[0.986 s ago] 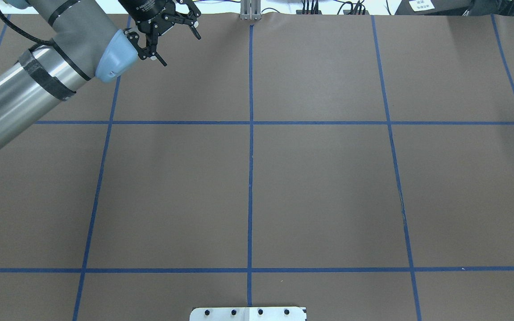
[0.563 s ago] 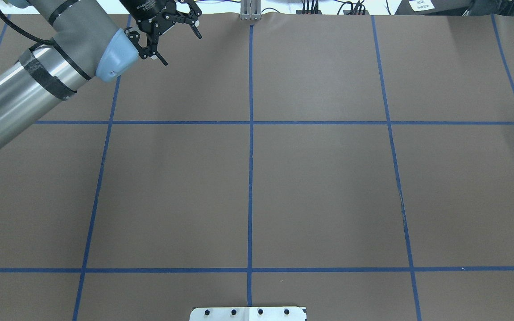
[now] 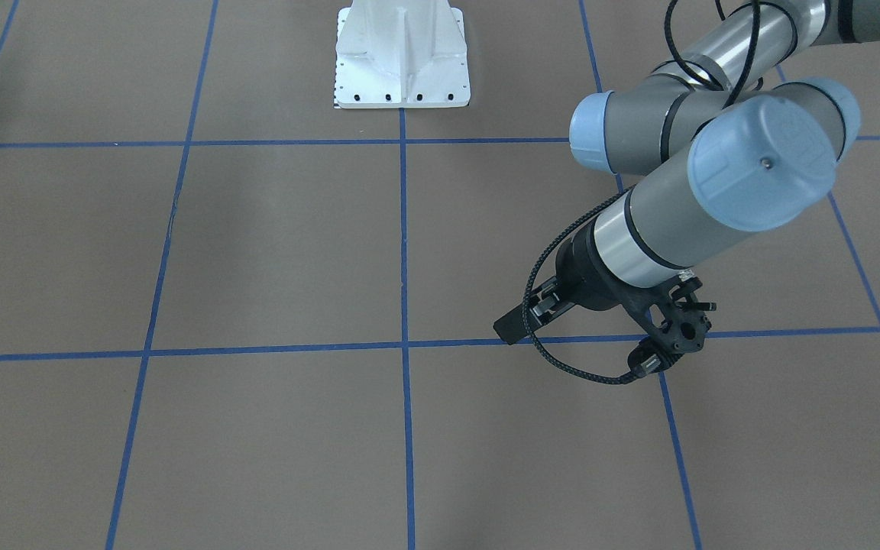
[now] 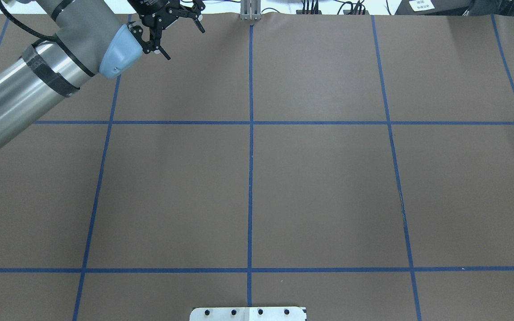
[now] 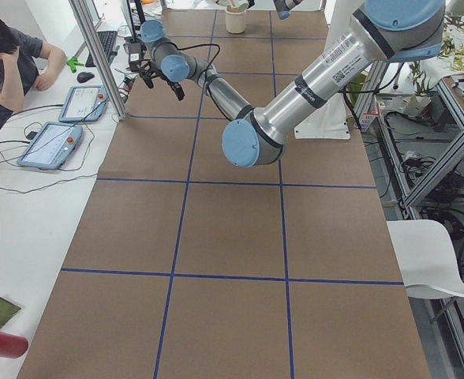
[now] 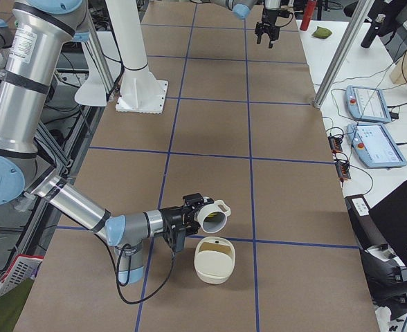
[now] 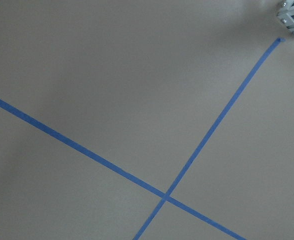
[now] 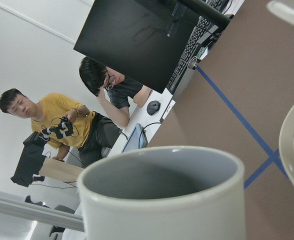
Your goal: Left arm hands cup to right arm to dump lemon
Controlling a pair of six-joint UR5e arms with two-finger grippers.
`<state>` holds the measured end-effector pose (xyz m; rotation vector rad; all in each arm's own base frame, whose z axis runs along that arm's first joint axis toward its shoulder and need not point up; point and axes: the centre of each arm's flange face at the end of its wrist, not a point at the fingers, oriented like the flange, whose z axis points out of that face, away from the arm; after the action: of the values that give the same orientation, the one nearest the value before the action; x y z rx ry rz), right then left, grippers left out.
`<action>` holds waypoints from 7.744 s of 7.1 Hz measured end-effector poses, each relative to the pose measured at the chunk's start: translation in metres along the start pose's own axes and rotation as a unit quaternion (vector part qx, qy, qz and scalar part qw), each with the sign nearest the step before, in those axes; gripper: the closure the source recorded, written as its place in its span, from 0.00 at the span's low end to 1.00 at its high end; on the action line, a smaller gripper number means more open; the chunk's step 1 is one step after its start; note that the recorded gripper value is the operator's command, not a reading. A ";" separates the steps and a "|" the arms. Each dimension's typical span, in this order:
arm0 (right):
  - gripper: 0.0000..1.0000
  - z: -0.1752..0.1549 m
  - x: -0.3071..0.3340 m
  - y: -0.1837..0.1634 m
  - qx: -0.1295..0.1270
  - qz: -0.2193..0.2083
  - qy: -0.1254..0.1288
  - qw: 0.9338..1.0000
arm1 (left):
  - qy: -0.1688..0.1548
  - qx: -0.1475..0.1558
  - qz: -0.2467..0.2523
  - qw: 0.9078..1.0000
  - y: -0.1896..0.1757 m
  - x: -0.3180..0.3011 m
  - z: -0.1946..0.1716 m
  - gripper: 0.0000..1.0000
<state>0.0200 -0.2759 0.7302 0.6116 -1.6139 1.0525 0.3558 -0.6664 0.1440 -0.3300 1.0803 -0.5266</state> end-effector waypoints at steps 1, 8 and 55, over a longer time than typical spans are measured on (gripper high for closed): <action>1.00 0.007 -0.005 -0.004 0.006 0.052 -0.013 0.999 | 0.002 0.006 0.003 1.000 0.002 0.004 -0.003 0.00; 0.99 0.006 -0.021 -0.028 0.026 0.347 -0.080 0.934 | 0.005 0.036 0.032 0.999 0.001 0.013 -0.007 0.00; 0.96 0.372 -0.297 0.316 -0.012 -0.694 0.221 0.685 | 0.006 0.044 0.126 0.991 0.010 -0.005 0.034 0.00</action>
<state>-0.3305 -0.4836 0.3294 1.1514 -0.3683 -0.0371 0.3867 -0.6557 0.1575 -0.1105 1.0884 -0.3482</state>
